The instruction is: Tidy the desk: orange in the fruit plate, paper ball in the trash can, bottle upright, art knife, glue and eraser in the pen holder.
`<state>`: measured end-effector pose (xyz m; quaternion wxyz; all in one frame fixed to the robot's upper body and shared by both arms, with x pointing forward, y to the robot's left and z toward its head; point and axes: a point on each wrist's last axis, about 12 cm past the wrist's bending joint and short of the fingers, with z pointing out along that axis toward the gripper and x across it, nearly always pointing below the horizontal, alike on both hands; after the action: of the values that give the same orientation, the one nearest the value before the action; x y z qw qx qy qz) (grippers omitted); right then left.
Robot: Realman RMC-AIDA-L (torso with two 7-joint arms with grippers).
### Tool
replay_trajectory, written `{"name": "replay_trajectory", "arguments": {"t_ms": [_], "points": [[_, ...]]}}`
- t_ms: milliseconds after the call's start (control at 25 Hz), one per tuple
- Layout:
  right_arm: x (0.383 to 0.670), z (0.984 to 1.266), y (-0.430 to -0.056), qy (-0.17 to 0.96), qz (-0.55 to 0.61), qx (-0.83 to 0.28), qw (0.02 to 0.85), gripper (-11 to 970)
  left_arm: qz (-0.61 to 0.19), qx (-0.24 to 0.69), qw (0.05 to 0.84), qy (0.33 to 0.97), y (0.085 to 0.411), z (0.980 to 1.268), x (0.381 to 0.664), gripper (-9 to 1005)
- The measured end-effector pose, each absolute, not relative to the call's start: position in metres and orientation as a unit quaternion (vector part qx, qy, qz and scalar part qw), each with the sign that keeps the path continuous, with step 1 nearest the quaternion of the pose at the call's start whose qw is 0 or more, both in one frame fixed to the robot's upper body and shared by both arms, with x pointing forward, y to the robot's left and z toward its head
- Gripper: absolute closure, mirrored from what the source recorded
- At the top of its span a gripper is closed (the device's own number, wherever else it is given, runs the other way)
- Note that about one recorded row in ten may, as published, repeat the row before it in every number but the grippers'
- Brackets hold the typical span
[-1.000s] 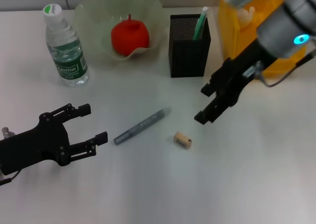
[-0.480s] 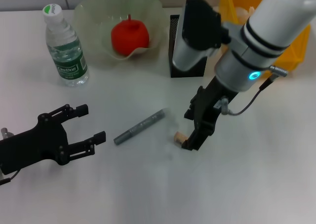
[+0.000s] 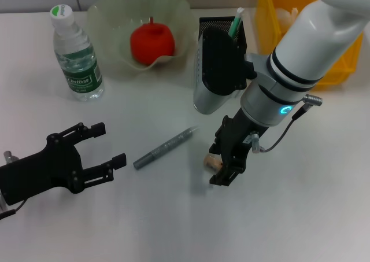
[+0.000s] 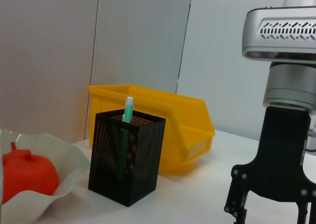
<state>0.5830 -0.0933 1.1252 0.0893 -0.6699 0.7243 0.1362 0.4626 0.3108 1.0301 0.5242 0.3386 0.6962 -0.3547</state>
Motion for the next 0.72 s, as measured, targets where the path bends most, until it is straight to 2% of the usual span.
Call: {"name": "replay_trajectory", "arguments": {"t_ms": [80, 360, 560, 720], "points": [[0.5831, 1.1237, -0.0935, 0.725, 0.134, -0.67, 0.092, 183, -0.355, 0.338, 0.524, 0.696, 0.3108, 1.0299, 0.4622, 159], [0.5829, 1.1189, -0.0921, 0.721, 0.123, -0.675, 0.1, 361, -0.355, 0.333, 0.526, 0.697, 0.3097, 1.029, 0.4606, 160], [0.5836, 1.1177, -0.0917, 0.721, 0.12, -0.674, 0.105, 617, -0.356, 0.332, 0.527, 0.697, 0.3094, 1.0288, 0.4603, 160], [0.5834, 1.1173, -0.09, 0.719, 0.117, -0.676, 0.108, 757, -0.356, 0.332, 0.527, 0.696, 0.3095, 1.0288, 0.4601, 160]]}}
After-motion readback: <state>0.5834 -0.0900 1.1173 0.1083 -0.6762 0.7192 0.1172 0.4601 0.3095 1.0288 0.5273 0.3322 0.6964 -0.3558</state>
